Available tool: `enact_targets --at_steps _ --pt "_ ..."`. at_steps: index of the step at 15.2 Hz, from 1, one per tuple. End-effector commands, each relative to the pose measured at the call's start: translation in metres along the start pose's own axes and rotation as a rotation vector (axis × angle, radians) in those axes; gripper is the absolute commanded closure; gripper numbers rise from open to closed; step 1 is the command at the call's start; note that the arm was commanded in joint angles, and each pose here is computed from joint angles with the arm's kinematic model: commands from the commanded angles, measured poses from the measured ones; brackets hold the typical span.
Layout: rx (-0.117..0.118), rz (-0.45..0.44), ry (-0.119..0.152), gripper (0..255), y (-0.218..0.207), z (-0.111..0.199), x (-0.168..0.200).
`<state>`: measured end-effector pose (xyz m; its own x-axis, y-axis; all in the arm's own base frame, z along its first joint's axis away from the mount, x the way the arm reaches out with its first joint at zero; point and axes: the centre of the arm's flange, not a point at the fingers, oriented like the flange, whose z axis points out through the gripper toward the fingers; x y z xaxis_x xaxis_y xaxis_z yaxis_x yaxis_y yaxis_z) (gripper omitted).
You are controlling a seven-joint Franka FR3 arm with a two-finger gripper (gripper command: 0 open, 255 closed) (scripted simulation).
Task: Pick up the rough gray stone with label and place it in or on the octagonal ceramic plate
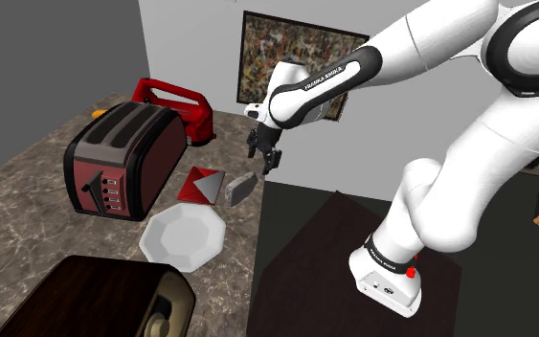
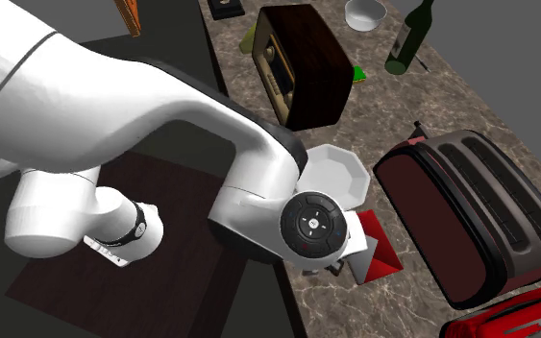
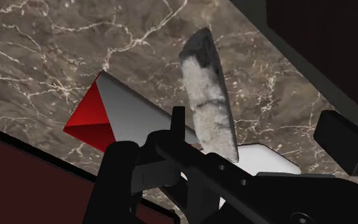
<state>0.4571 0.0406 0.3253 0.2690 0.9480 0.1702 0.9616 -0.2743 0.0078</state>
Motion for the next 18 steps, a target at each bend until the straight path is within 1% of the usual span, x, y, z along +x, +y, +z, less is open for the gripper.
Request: enact_targets --at_steps 1,3,4,11,18 --pt "0.003 -0.107 0.007 0 0.007 0.024 0.012" --pt "0.008 -0.206 0.014 0 0.012 0.047 0.024" --pt "0.009 -0.227 0.015 0 0.013 0.051 0.026" --pt "0.009 -0.227 0.015 0 0.013 0.091 0.027" --pt "0.009 -0.227 0.015 0 0.013 0.091 0.027"
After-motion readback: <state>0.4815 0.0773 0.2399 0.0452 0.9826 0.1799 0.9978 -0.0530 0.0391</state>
